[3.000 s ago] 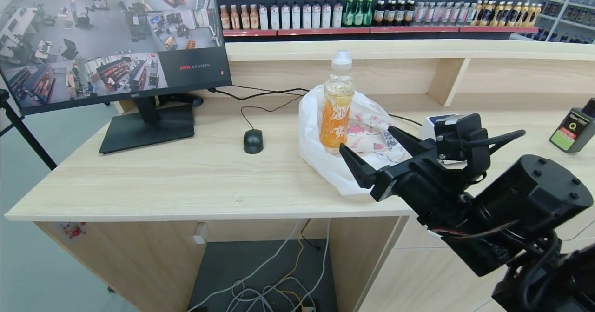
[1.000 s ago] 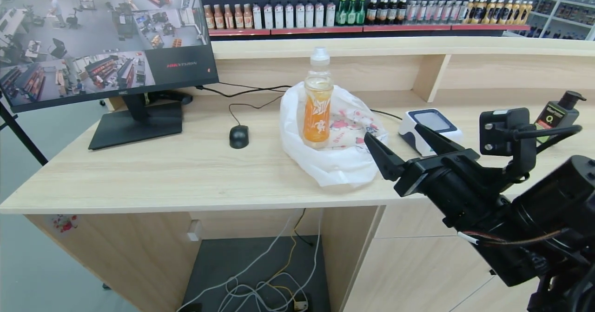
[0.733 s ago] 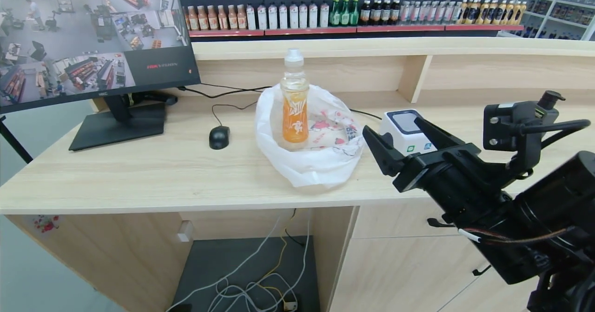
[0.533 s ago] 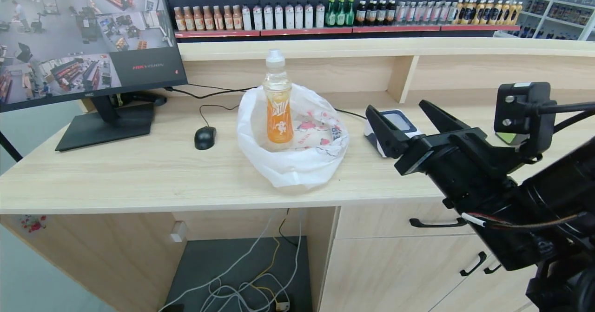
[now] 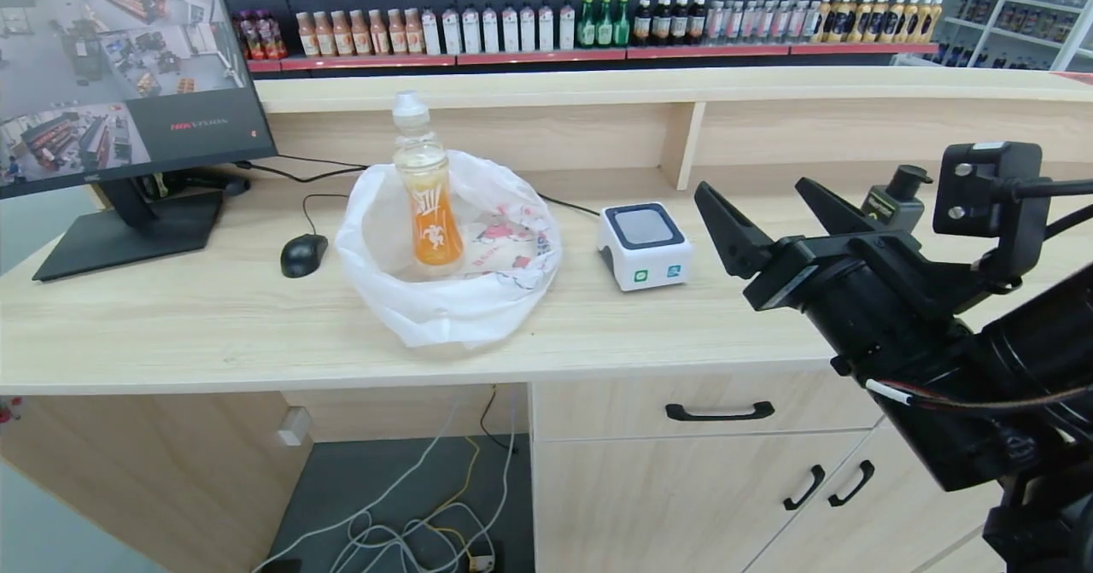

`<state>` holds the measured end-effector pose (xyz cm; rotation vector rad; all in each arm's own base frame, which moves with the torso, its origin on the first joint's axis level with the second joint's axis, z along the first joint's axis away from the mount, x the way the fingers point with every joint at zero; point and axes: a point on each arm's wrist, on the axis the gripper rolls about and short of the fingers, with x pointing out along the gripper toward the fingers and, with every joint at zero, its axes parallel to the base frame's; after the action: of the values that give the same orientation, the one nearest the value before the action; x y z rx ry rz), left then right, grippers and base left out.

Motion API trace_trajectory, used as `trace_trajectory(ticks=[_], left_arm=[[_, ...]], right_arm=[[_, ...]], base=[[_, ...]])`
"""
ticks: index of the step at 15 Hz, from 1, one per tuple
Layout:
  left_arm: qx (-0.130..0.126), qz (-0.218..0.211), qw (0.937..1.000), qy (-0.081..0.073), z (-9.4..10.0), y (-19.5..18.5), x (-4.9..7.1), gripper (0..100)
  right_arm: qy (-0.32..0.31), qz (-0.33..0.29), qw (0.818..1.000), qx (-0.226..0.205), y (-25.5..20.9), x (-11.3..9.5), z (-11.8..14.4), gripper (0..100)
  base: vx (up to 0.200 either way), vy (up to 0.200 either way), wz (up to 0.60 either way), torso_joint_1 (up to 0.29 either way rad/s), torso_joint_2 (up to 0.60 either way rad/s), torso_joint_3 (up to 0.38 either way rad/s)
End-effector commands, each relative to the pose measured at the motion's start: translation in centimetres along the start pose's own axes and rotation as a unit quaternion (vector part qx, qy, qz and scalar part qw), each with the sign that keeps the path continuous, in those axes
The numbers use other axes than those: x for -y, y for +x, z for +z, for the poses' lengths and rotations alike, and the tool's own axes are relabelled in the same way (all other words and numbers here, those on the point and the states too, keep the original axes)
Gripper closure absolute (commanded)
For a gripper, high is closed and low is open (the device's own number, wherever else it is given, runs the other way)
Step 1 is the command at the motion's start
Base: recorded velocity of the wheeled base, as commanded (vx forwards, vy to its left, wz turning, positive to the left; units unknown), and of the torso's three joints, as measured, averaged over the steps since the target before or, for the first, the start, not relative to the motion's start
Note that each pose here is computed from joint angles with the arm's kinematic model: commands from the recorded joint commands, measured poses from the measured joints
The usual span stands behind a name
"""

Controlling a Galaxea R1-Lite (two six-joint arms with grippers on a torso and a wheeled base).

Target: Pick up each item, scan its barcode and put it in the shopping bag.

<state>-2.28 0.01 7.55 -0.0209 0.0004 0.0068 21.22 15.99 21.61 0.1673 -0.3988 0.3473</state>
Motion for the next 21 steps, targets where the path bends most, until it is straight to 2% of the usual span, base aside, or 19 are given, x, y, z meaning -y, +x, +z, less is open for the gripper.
trace_trajectory(ticks=[1, 19, 21], left_arm=[[0.0, 0.0, 1.0, 0.0, 0.0, 0.0, 0.0, 0], [0.0, 0.0, 1.0, 0.0, 0.0, 0.0, 0.0, 0], [0.0, 0.0, 1.0, 0.001, 0.0, 0.0, 0.0, 0]], right_arm=[[0.0, 0.0, 1.0, -0.001, 0.0, 0.0, -0.1, 0], [-0.016, -0.013, 1.0, -0.011, 0.8, 0.5, -1.1, 0], [-0.025, -0.027, 0.999, -0.014, 1.1, 1.3, -1.5, 0]], base=[[0.0, -0.2, 0.0, 0.002, 0.0, 0.002], [0.0, -0.2, 0.0, 0.003, 0.0, 0.002], [0.0, 0.0, 0.0, 0.0, 0.0, 0.0]])
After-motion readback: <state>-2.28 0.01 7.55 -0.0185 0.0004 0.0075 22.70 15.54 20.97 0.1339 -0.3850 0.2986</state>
